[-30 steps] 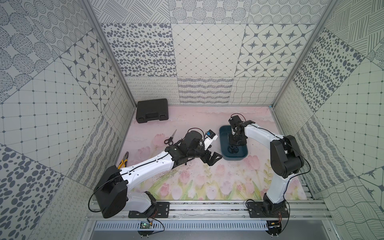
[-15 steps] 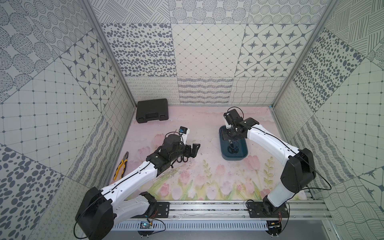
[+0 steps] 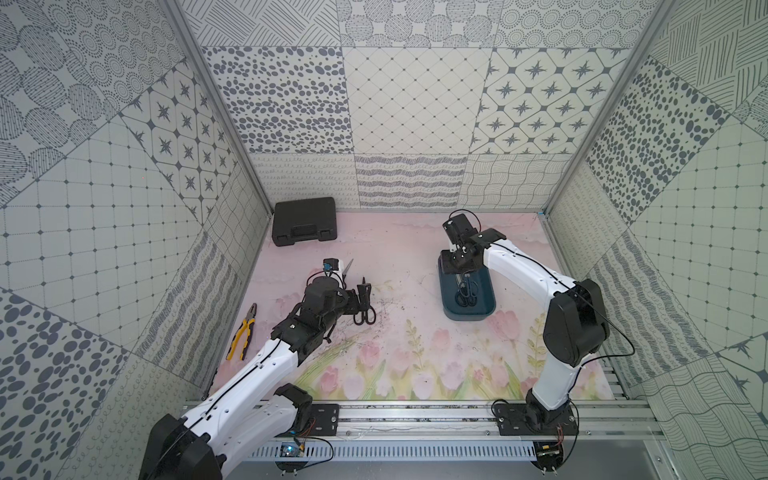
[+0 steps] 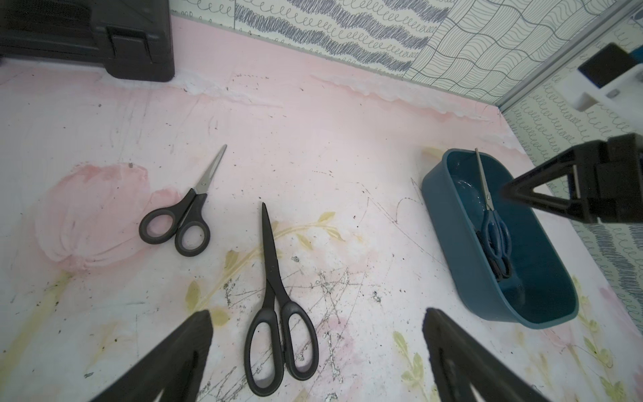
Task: Put the scissors into the storage box
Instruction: Adjust the scissors in the storage box, then pick up the scissors from the center of the board.
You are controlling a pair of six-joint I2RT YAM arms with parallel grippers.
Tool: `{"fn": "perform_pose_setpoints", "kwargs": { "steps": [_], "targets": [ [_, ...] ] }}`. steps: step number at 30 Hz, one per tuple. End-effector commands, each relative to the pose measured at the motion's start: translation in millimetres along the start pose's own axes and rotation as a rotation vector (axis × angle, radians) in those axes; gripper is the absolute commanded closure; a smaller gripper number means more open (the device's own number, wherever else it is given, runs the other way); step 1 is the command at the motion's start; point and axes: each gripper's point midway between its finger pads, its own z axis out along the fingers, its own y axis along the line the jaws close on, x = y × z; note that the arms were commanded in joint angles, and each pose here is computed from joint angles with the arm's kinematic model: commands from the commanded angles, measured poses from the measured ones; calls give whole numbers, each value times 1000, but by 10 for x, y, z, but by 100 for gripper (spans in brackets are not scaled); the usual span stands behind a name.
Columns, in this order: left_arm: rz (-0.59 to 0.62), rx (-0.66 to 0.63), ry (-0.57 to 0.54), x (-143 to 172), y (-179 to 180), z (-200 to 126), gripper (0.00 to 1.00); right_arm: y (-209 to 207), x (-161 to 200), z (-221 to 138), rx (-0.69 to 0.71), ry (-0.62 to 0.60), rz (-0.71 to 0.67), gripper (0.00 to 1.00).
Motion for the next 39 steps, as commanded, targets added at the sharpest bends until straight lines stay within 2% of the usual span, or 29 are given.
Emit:
{"fn": "perform_pose_setpoints", "kwargs": {
  "steps": [1,6,11,17,19,25,29,31,34,36,39],
  "targets": [
    [3,25,35,15,-54,55,0,-329,2,147,101,37,48,51],
    [-11,73,44,20,-152,160,0,-327,93,537,84,138,22,49],
    [-10,87,62,56,-175,193,0,-342,54,739,114,153,37,49],
    [1,84,58,91,-151,188,1,-273,275,913,83,235,42,63],
    [7,77,56,78,-144,196,0,-207,336,863,71,239,28,67],
    [25,78,80,54,-180,289,0,82,490,591,-1,244,-1,67],
    [29,91,92,43,-221,359,0,219,539,395,-41,255,-15,71],
    [37,88,85,13,-227,391,1,284,527,280,-102,256,9,71],
    [54,85,72,-96,-257,398,1,262,439,98,-113,209,24,62],
    [61,72,61,-189,-268,370,1,178,377,-39,-75,168,20,52],
    [58,68,23,-315,-280,255,1,49,265,-249,11,94,-25,45]
  ]
}}
